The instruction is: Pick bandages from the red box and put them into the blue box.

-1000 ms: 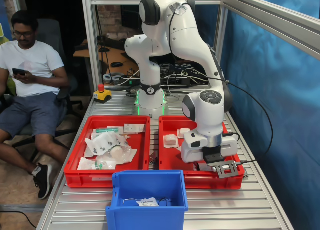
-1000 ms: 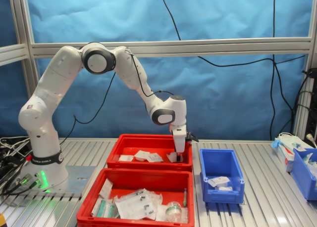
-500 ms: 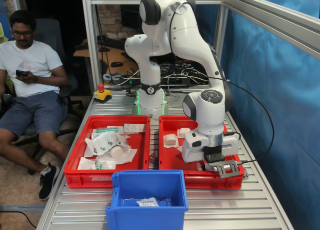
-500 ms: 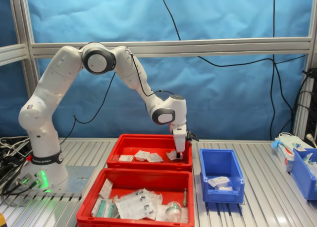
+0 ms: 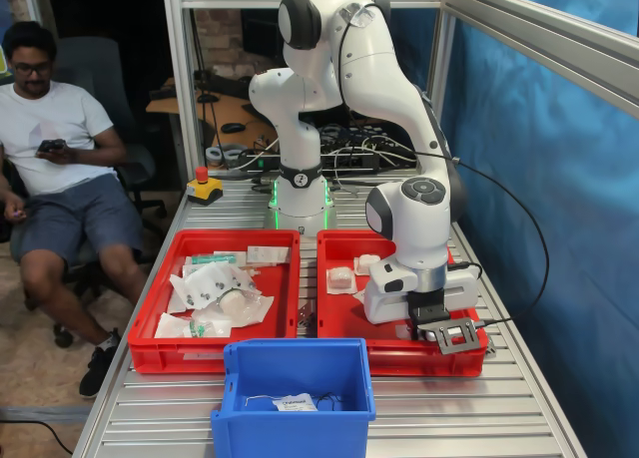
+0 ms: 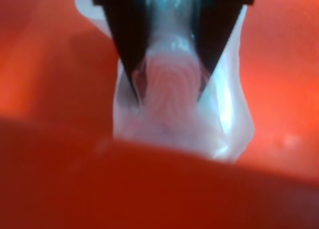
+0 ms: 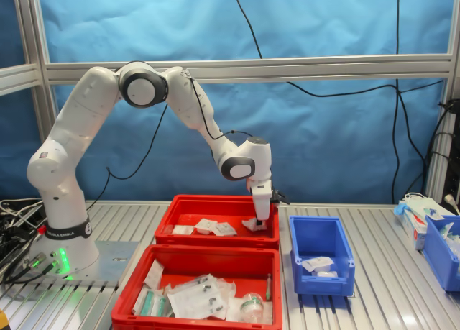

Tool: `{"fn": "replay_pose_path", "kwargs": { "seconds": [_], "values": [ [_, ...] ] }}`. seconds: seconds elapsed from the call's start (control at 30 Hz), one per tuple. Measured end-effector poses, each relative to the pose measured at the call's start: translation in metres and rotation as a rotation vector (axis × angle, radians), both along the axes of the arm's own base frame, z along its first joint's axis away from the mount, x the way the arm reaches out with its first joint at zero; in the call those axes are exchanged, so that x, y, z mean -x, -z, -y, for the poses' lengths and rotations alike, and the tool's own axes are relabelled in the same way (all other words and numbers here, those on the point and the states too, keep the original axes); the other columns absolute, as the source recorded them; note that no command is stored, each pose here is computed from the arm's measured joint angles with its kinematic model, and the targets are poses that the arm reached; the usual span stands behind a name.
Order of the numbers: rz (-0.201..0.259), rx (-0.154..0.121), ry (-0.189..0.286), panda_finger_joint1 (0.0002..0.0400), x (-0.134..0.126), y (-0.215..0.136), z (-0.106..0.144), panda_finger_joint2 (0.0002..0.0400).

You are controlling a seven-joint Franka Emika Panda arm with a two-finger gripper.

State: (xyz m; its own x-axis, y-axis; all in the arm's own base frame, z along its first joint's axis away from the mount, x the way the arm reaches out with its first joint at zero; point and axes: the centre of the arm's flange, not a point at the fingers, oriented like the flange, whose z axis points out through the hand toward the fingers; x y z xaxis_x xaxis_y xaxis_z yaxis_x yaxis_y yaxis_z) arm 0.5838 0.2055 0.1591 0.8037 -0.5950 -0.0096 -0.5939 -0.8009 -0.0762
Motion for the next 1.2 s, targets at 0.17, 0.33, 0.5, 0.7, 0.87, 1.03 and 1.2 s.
{"fn": "replay_pose_path", "kwargs": {
  "seconds": [0.17,0.33,0.5,0.7,0.87,1.03,1.2],
  "values": [
    [0.000,0.000,0.000,0.0058,0.000,0.000,0.000,0.0058],
    [-0.011,0.005,-0.001,0.0058,0.001,-0.004,0.000,0.0058],
    [-0.016,0.008,-0.003,0.0058,0.000,-0.018,0.000,0.0058],
    [0.037,-0.001,-0.001,0.0058,-0.008,-0.066,0.000,0.0058],
    [0.151,-0.015,0.021,0.0058,-0.021,-0.142,0.013,0.0058],
    [0.252,-0.021,0.069,0.0058,-0.036,-0.202,0.040,0.0058],
    [0.379,-0.014,0.167,0.0058,-0.061,-0.272,0.099,0.0058]
  ]
}}
